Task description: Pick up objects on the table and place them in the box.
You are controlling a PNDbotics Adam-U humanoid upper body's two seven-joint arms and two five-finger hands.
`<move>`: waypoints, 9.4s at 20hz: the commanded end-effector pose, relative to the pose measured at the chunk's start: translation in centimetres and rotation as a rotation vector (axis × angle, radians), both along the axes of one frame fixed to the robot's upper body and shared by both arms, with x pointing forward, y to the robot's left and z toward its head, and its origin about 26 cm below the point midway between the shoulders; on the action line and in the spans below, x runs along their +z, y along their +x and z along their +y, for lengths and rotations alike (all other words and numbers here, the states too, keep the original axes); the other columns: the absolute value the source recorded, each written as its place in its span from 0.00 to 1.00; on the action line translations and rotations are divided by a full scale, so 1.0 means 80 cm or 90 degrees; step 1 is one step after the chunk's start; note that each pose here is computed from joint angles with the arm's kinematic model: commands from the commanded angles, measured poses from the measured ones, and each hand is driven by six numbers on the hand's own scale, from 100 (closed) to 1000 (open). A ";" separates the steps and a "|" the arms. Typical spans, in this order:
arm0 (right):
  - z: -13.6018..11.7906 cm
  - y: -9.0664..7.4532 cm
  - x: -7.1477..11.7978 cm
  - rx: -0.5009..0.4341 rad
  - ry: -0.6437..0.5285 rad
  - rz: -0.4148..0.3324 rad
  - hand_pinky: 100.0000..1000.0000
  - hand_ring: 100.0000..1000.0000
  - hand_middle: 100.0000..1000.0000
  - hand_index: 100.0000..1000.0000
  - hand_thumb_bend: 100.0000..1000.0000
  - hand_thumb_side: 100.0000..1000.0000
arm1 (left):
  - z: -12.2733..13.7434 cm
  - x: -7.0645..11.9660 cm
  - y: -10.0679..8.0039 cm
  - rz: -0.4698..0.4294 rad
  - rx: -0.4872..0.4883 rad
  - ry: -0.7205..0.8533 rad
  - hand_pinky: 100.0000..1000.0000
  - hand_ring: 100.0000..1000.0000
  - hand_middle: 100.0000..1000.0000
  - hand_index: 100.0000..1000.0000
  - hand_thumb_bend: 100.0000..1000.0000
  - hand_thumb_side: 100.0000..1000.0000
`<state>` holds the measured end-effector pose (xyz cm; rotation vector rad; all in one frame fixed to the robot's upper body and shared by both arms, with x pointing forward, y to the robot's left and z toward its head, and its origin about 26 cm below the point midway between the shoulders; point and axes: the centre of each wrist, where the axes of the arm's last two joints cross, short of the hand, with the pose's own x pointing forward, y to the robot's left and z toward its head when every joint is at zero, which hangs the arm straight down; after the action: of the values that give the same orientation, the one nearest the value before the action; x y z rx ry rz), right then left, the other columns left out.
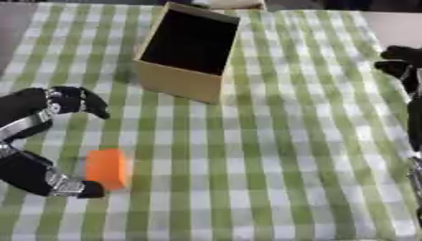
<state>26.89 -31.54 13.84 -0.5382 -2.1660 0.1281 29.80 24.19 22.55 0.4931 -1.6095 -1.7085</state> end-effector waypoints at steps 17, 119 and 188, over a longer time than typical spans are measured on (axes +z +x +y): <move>0.002 -0.001 0.009 0.006 -0.006 -0.016 0.79 0.68 0.65 0.74 0.00 1.00 | -0.014 -0.003 -0.004 0.008 0.032 0.085 0.78 0.81 0.77 0.80 0.74 0.42; 0.019 0.020 0.049 0.091 -0.047 -0.083 0.79 0.68 0.65 0.74 0.00 1.00 | -0.053 0.126 0.233 -0.287 0.173 -0.016 0.52 0.55 0.54 0.55 0.06 0.10; 0.011 0.020 0.057 0.064 -0.024 -0.119 0.79 0.70 0.66 0.75 0.00 1.00 | 0.036 0.039 0.008 -0.413 0.070 -0.658 0.63 0.76 0.73 0.68 0.49 0.71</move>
<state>28.73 -30.45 17.37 -0.4628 -2.3447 0.1757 30.82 26.92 25.05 0.5949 -2.5036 -0.5107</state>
